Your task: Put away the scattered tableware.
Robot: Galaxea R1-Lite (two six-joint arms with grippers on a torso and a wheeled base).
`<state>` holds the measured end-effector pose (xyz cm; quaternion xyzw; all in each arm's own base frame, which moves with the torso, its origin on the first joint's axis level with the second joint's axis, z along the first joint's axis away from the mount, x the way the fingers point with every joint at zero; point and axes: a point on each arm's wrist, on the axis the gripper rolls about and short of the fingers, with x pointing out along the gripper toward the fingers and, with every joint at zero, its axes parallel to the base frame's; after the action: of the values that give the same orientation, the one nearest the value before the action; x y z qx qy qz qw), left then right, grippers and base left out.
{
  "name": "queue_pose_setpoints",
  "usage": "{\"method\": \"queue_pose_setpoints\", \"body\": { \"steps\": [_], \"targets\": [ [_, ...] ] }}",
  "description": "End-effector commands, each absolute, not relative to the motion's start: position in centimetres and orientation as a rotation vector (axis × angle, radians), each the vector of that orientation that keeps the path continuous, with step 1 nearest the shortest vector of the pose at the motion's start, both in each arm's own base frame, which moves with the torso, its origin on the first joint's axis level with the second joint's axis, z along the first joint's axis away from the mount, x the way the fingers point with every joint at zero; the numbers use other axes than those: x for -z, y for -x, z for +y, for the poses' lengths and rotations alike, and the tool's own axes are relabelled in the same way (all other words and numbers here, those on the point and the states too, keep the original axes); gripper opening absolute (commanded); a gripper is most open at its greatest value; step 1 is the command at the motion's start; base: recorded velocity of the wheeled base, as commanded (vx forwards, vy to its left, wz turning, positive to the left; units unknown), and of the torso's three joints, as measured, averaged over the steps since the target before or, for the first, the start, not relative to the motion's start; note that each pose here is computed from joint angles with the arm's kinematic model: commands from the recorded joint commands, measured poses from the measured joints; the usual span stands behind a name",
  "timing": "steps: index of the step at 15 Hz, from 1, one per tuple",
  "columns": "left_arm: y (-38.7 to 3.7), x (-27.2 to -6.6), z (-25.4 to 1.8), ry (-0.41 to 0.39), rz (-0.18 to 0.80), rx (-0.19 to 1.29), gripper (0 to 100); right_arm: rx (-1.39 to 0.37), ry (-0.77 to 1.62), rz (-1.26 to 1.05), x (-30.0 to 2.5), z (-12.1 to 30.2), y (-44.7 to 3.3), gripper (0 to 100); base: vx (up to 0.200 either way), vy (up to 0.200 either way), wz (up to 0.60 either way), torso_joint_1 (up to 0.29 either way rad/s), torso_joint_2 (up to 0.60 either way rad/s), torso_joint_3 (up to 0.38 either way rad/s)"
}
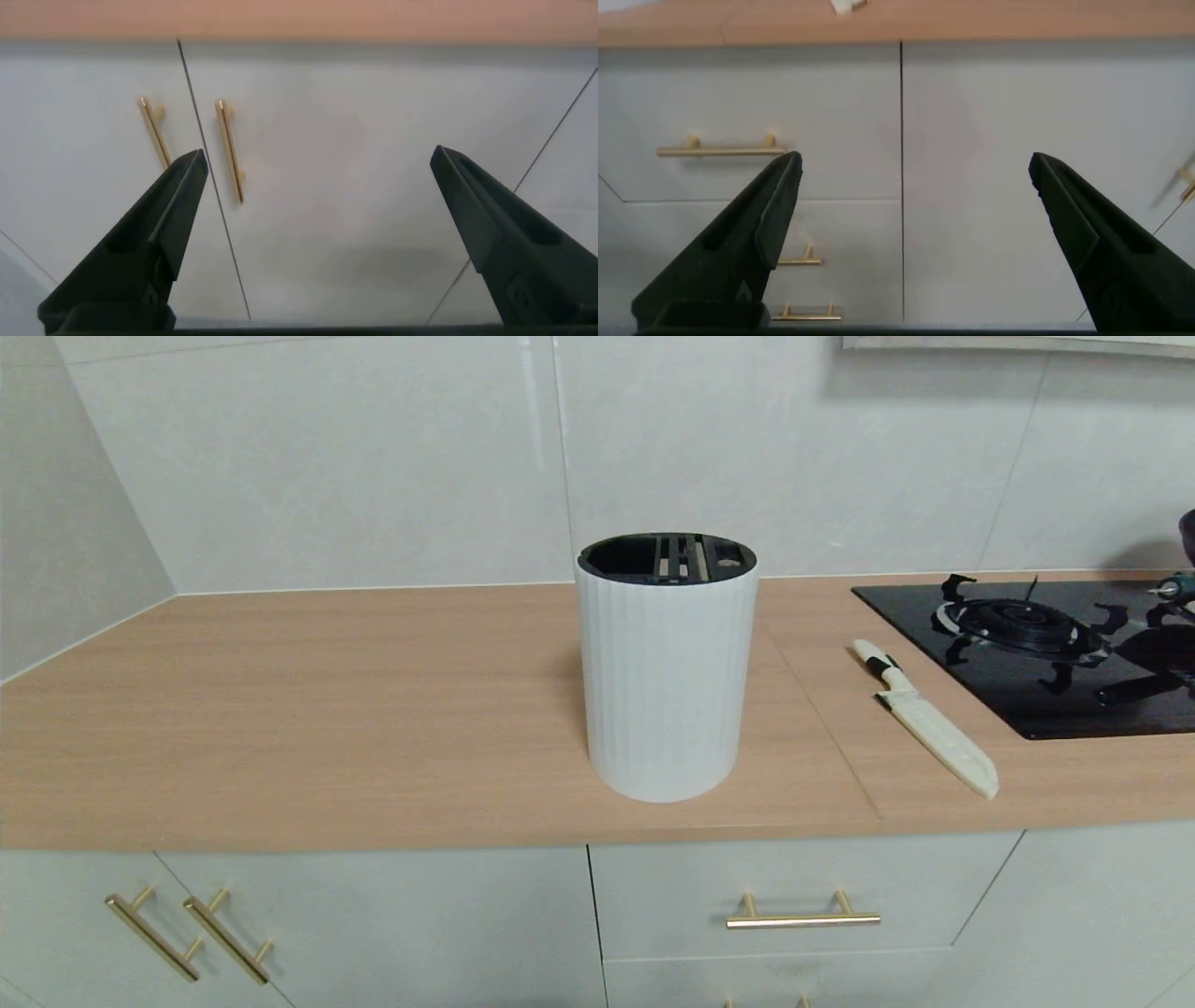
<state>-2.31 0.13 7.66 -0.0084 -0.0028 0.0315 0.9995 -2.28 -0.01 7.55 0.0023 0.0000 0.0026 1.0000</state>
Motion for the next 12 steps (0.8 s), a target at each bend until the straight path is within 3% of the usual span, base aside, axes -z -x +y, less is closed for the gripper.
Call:
{"method": "queue_pose_setpoints", "body": {
  "steps": [1,12],
  "targets": [
    [2.31,-7.65,0.13,0.017,-0.005,-0.064,100,-0.006,-0.005,0.000,-7.55,-0.01,2.28,100,0.000,0.000,0.00,0.178,-0.49,-0.315],
    [2.31,-7.66,0.13,0.017,-0.007,-0.064,100,-0.005,-0.005,0.000,-7.55,-0.01,2.28,100,0.000,0.000,0.00,0.208,-0.51,-0.310]
  ]
}}
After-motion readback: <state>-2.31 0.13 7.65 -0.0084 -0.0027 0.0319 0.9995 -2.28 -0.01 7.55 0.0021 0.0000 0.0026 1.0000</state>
